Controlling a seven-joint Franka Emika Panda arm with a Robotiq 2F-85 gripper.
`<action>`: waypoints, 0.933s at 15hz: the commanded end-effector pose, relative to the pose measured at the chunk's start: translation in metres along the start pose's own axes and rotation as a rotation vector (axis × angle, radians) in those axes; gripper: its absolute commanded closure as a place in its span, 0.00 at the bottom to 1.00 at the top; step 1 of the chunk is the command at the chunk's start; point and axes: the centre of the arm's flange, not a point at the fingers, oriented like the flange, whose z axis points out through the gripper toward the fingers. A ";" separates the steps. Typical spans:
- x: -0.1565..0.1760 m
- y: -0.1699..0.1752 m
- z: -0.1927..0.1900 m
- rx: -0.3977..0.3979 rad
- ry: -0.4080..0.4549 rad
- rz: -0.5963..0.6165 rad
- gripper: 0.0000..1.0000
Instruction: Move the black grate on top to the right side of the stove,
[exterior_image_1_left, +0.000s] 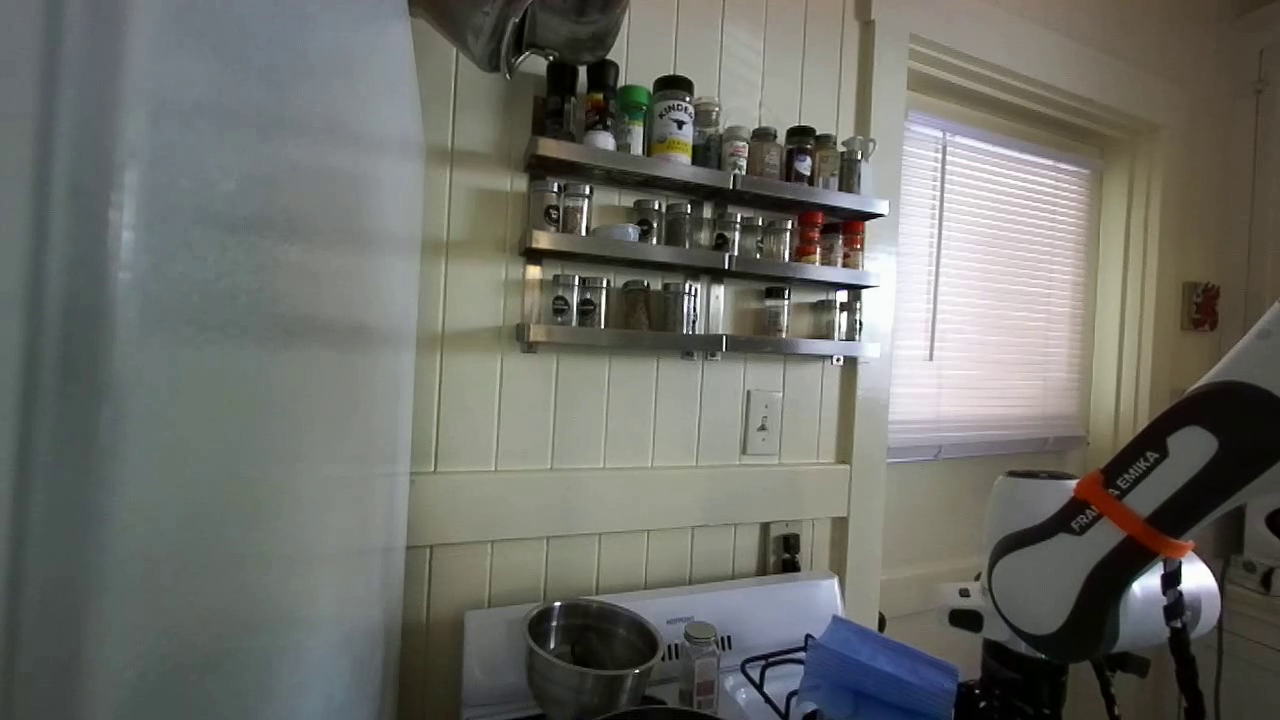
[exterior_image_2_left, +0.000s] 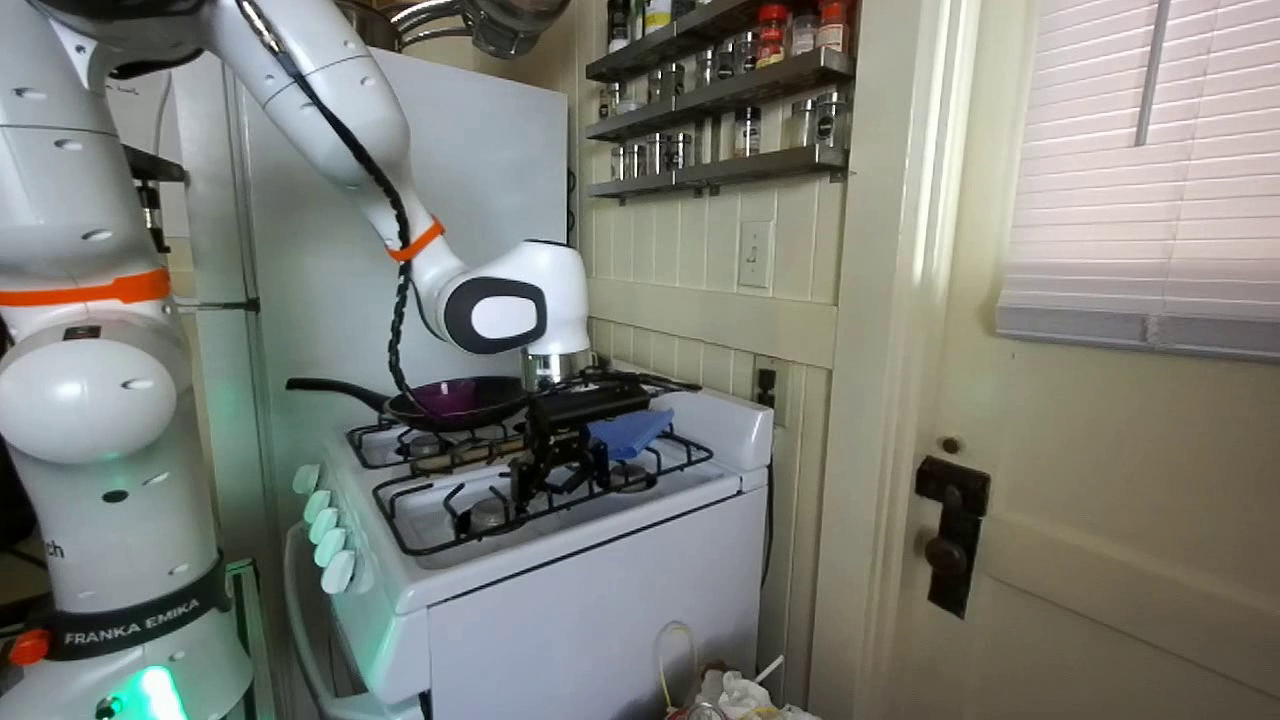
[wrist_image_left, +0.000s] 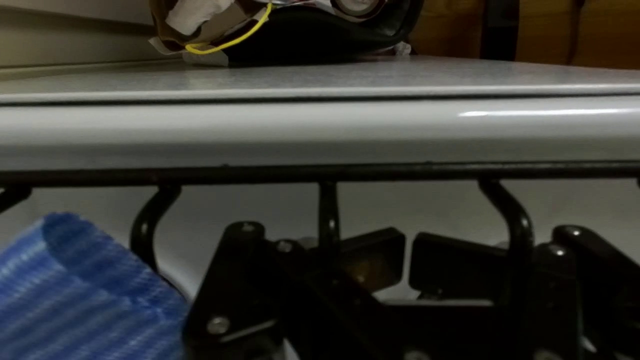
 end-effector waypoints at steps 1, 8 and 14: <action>-0.007 0.008 -0.006 0.001 0.019 0.009 1.00; -0.004 0.000 0.014 0.039 0.003 -0.029 1.00; 0.001 0.007 0.012 0.024 -0.007 -0.040 1.00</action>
